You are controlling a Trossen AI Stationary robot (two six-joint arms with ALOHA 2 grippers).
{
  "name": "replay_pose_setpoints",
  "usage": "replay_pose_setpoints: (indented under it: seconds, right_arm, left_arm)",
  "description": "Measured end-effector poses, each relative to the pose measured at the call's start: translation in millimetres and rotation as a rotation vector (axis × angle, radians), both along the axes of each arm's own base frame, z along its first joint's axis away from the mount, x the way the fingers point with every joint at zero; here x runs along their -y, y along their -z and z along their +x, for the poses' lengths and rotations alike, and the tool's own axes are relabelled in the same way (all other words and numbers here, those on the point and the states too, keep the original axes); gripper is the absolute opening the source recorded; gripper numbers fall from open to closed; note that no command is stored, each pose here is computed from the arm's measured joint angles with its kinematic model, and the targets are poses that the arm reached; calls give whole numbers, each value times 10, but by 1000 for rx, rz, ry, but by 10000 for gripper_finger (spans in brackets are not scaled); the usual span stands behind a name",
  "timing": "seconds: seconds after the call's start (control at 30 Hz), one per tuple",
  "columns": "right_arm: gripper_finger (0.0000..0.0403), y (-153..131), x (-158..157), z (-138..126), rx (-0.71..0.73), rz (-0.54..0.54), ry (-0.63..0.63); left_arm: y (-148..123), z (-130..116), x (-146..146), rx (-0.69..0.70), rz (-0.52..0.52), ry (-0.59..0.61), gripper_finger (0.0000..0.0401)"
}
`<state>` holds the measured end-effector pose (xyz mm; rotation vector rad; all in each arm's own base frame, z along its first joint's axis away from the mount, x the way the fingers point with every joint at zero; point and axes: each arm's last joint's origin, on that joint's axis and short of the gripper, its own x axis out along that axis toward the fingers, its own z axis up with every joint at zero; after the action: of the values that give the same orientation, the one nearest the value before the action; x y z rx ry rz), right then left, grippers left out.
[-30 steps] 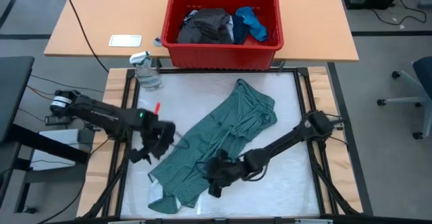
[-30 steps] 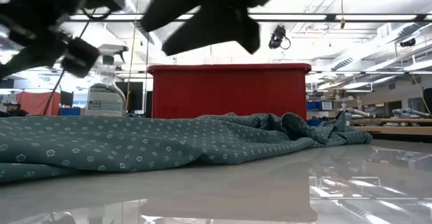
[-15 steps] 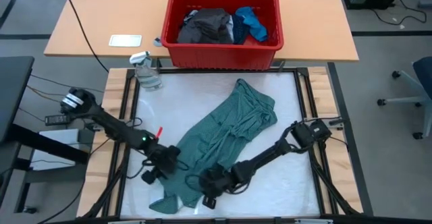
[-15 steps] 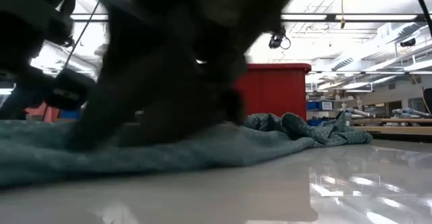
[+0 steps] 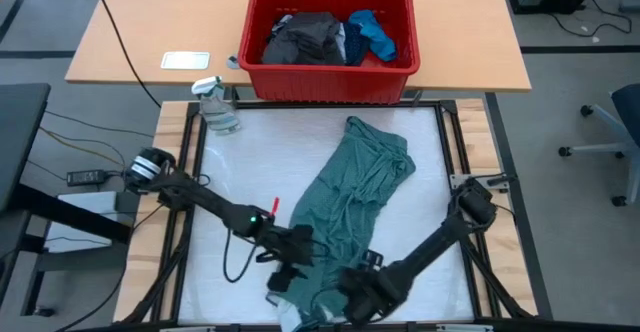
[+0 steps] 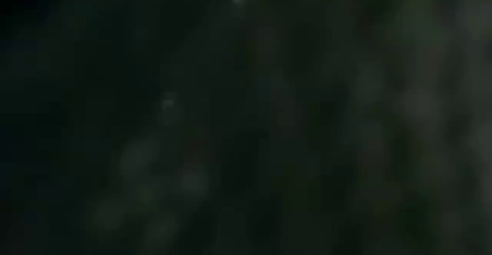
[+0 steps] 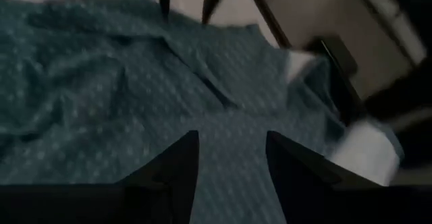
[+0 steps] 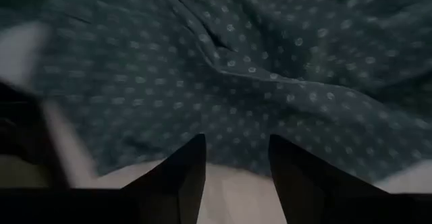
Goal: Fold laundry
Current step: Fold the green shirt
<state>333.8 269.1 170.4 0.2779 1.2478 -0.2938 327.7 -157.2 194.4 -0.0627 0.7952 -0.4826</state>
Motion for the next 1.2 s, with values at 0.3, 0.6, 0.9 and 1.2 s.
replay_pose_setpoints:
  seconds: [0.3, 0.6, 0.9, 1.2]
  right_arm:
    - [171, -266, -446, -269, 278, 19, -47]
    - [221, 215, -622, -36, 363, 39, -85]
    - [261, 285, -424, 180, 350, -8, -119]
    - [132, 447, -351, 293, 245, 161, -3]
  left_arm:
    - [-103, -442, 345, -251, 221, 356, 176]
    - [226, -697, 625, -64, 312, 270, 188]
    - [554, -644, 590, -31, 302, 228, 248]
    - [753, -418, 651, -70, 264, 151, 154]
